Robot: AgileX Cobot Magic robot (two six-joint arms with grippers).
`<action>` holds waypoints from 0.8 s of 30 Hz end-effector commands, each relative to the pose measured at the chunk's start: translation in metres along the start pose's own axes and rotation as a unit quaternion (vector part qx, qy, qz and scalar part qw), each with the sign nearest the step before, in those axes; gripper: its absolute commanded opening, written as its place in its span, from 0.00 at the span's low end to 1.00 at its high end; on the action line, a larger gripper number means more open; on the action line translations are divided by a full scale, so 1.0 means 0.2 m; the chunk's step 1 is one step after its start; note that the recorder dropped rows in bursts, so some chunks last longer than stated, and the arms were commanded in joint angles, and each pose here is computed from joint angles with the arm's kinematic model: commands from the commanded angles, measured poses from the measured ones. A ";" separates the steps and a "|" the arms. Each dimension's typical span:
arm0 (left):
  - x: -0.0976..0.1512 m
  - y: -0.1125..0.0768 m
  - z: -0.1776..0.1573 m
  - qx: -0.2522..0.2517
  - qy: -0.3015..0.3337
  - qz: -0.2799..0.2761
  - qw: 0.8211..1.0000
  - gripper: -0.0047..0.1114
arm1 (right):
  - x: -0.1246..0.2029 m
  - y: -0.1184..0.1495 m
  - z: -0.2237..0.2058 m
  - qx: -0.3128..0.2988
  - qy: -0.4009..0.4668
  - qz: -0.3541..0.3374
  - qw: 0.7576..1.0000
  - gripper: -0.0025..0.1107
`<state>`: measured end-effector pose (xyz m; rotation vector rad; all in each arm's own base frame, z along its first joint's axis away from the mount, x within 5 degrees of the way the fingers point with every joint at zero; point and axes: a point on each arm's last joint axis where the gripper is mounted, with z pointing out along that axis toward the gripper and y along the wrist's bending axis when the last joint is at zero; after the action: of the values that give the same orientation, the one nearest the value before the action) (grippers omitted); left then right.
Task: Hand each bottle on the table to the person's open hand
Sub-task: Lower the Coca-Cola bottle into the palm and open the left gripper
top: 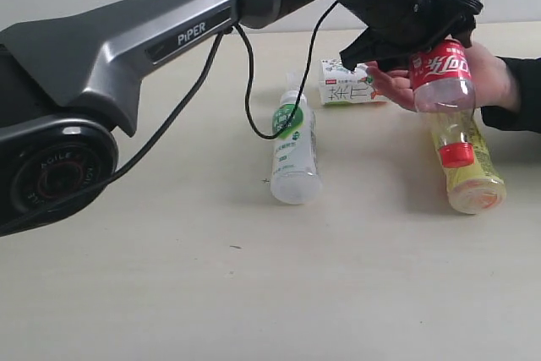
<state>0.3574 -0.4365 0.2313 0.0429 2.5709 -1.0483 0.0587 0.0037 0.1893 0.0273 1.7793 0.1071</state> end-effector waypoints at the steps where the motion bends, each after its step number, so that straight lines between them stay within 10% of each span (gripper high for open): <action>1: -0.06 0.02 -0.02 0.015 -0.015 -0.028 0.999 0.04 | 0.00 0.00 0.00 0.002 -0.004 0.000 1.000 0.02; 24: -0.11 0.18 0.13 0.053 0.010 -0.148 0.988 0.06 | 0.00 0.00 0.00 0.002 -0.004 0.000 1.000 0.02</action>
<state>0.3883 -0.4248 0.1965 -0.2836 2.6239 -1.2421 0.0587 0.0037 0.1893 0.0273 1.7793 0.1071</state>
